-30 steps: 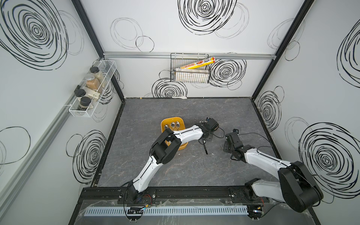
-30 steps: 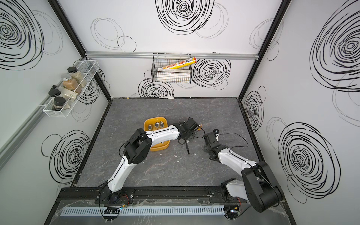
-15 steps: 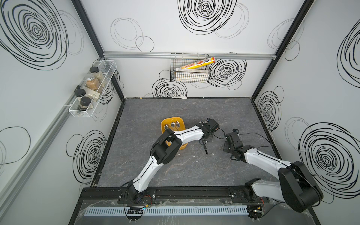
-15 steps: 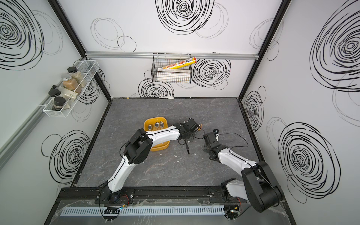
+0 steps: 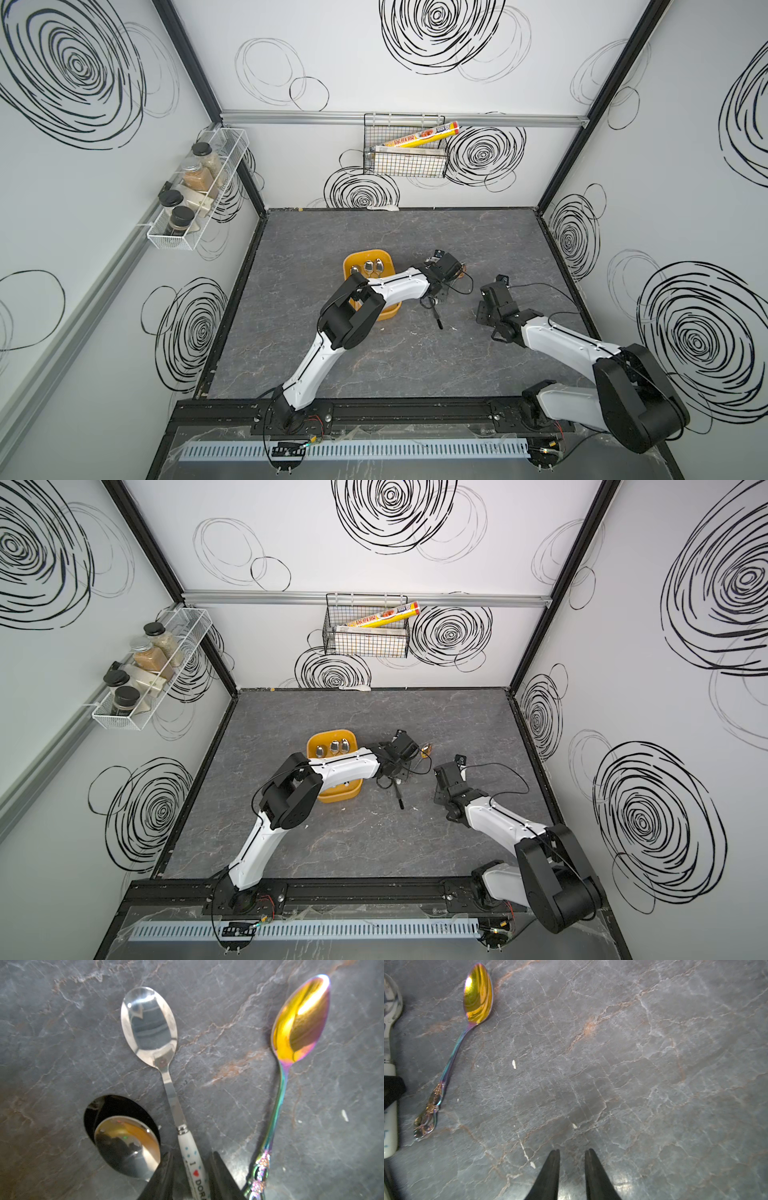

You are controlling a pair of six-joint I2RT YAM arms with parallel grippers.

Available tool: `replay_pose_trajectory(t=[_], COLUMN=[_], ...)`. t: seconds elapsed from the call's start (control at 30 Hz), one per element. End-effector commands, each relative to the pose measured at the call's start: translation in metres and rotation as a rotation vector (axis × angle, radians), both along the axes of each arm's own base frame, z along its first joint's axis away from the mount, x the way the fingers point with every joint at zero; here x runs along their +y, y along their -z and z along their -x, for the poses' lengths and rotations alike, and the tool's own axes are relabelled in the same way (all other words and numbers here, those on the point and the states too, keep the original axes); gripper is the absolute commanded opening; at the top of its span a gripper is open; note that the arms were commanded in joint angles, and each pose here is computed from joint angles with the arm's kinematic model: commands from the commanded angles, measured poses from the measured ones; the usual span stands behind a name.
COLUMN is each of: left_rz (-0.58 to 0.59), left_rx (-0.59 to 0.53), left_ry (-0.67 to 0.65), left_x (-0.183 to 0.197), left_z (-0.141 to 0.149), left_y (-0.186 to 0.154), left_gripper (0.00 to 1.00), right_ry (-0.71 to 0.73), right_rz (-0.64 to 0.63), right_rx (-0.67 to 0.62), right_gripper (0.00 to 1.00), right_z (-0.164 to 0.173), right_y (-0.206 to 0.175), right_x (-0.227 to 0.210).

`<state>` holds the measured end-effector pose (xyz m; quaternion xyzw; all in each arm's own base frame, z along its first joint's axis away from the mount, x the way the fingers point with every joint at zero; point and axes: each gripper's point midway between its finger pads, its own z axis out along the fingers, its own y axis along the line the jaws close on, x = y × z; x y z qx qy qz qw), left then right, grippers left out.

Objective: Put the spoon into the storage box
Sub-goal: Pick up the spoon from the center of the board.

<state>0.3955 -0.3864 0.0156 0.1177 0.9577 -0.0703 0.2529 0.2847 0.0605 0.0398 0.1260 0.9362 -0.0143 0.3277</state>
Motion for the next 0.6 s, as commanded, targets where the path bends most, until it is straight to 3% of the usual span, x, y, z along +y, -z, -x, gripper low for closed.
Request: replay_pose_trajectory(t=[0.0, 0.17, 0.33, 0.57], left_rz=[-0.122, -0.128, -0.107, -0.090], left_rx=[0.147, 0.149, 0.145, 0.122], left_ry=[-0.015, -0.016, 0.000, 0.007], left_x=[0.036, 0.040, 0.033, 0.024], left_z=[0.025, 0.025, 0.023, 0.017], left_y=[0.046, 0.048, 0.044, 0.034], left_gripper=[0.35, 0.34, 0.16, 0.15], right_ry=[0.004, 0.002, 0.003, -0.002], right_rz=[-0.003, -0.005, -0.005, -0.005], right_rx=[-0.007, -0.005, -0.005, -0.003], right_gripper=[0.27, 0.26, 0.26, 0.26], right_z=[0.001, 0.001, 0.000, 0.000], right_y=[0.000, 0.001, 0.001, 0.002], right_x=[-0.001, -0.001, -0.001, 0.000])
